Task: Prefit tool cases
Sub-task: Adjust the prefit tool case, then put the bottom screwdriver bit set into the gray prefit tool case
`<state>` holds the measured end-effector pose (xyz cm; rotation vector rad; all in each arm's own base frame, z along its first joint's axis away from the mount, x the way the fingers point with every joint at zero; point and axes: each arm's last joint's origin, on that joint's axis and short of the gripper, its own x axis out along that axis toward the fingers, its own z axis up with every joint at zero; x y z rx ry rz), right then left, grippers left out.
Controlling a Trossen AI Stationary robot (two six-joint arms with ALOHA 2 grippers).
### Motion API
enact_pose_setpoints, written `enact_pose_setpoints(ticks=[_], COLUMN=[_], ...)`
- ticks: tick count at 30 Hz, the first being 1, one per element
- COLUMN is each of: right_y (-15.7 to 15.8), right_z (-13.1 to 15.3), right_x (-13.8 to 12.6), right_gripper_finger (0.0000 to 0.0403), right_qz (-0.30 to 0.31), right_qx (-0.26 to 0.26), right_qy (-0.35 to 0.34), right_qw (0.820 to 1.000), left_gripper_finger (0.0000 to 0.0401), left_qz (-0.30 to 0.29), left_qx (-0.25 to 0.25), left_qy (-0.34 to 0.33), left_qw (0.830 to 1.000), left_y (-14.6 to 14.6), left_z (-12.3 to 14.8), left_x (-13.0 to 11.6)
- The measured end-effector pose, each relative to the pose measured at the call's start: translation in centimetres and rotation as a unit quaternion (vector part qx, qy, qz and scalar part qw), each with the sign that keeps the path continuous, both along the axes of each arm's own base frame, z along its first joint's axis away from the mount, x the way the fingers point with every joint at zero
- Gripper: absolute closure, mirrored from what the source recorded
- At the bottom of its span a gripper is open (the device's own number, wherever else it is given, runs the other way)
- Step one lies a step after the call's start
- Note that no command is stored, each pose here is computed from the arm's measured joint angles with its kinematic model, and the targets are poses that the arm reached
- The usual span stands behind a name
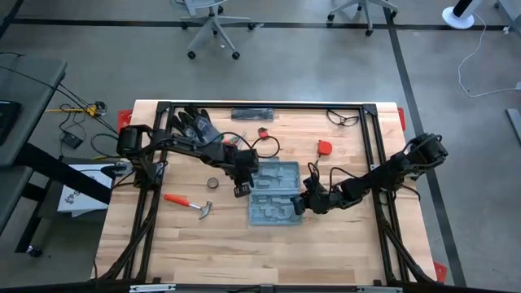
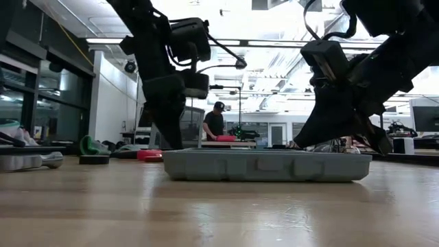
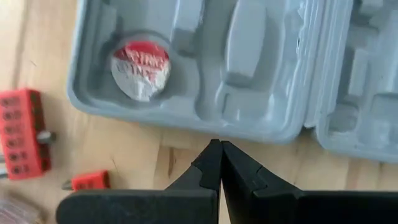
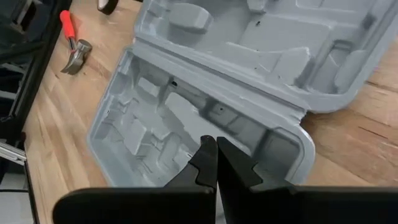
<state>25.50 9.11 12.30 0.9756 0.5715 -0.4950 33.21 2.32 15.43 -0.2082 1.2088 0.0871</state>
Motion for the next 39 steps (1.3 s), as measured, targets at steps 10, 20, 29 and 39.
enact_pose_setpoints(ticks=[10,20,29,39], right_y=[-0.3,-1.8,-1.8,-1.9], right_z=[2.5,3.2,2.6,2.3], right_x=[-0.3,-0.3,-0.7,-1.0], right_gripper_finger=[0.0403,0.0403,0.0402,0.0402], right_qz=[0.002,0.021,0.038,0.039], right_qx=[-0.042,-0.072,-0.069,-0.073], right_qy=[-0.045,-0.032,0.005,0.027], right_qw=[0.998,0.997,0.997,0.996], left_gripper_finger=[0.0401,0.0372,0.0256,0.0208], left_qz=[-0.019,0.049,-0.010,-0.034], left_qx=[0.028,0.081,0.022,0.008], left_qy=[0.000,-0.007,0.005,0.058], left_qw=[0.999,0.995,1.000,0.998], left_y=[0.3,4.4,5.9,6.1], left_z=[3.5,4.7,3.1,-0.2], left_x=[-2.1,-3.2,-3.1,-2.5])
